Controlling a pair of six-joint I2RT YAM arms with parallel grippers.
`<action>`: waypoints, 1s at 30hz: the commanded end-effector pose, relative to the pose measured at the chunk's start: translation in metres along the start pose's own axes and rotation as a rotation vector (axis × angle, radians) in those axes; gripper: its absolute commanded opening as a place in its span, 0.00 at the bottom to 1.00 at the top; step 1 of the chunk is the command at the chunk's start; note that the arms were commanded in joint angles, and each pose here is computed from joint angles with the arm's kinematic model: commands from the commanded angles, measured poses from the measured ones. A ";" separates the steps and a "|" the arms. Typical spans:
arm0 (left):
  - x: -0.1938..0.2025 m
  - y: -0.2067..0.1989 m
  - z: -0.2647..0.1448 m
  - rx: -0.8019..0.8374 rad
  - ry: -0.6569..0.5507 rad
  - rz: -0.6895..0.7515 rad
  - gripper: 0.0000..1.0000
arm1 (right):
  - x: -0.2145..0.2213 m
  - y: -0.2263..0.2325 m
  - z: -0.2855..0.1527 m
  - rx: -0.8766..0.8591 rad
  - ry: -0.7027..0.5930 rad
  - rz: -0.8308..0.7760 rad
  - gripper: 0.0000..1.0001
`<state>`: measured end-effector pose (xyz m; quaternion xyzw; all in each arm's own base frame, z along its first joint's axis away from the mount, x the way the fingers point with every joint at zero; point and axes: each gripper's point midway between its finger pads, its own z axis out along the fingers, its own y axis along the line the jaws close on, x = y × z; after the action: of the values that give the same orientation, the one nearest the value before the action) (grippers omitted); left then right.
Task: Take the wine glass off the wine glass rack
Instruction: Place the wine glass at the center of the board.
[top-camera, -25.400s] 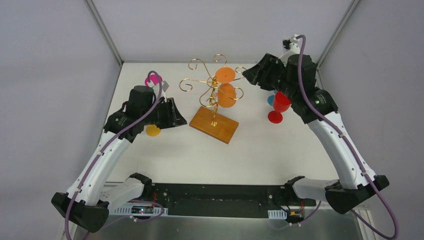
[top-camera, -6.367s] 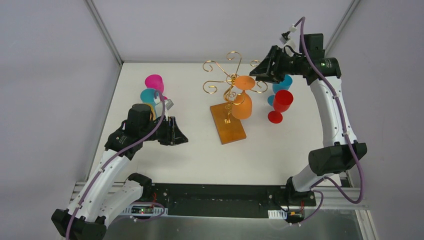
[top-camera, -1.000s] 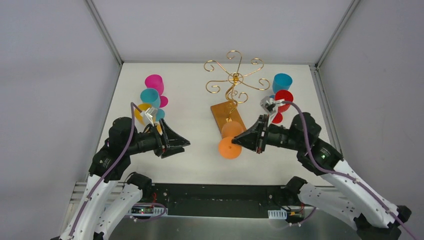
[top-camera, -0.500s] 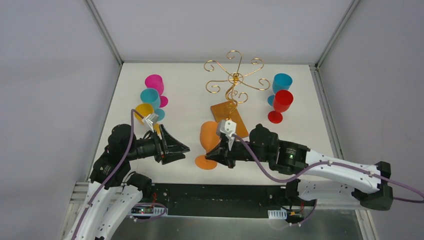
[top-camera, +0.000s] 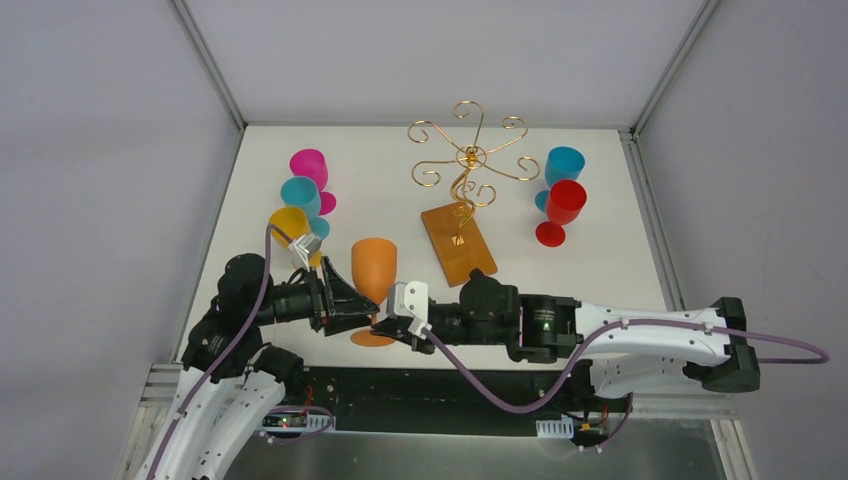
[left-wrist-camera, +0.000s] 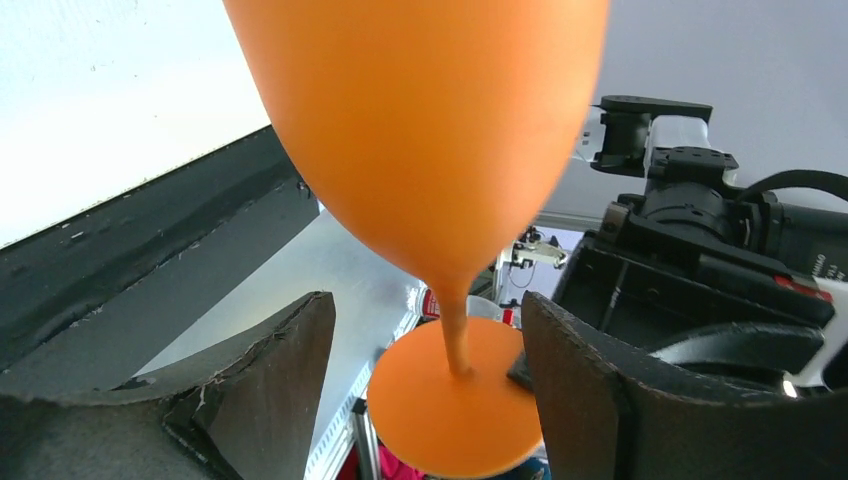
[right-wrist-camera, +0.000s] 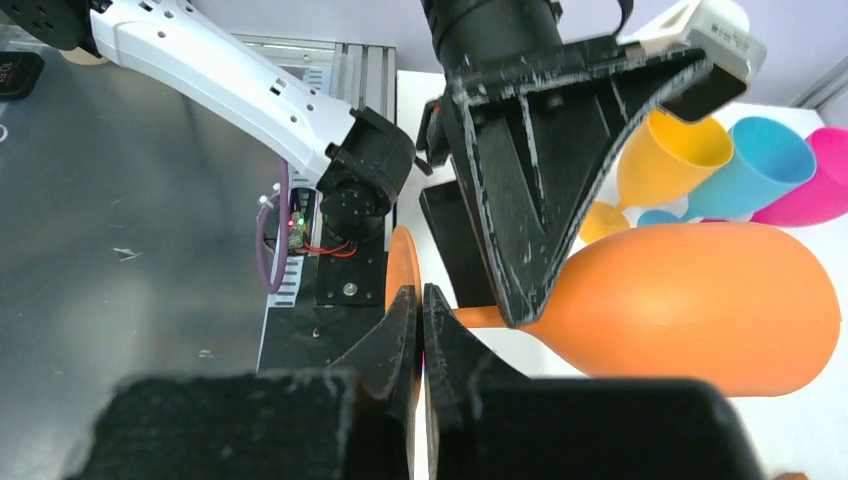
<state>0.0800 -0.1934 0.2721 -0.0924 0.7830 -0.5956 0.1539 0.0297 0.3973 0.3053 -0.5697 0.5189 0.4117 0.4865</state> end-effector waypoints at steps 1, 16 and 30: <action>0.004 -0.003 -0.001 0.036 0.022 0.015 0.70 | -0.043 -0.008 0.010 0.034 -0.124 -0.086 0.00; 0.009 -0.005 -0.001 0.066 0.056 0.044 0.33 | -0.037 -0.019 0.023 0.102 -0.091 -0.113 0.00; 0.010 -0.010 -0.002 0.088 0.071 0.073 0.00 | -0.032 -0.017 0.019 0.100 -0.085 -0.069 0.00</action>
<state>0.0747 -0.1967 0.2713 -0.0676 0.7764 -0.6099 0.1437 0.0426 0.4235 0.3007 -0.5792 0.5091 0.3651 0.5216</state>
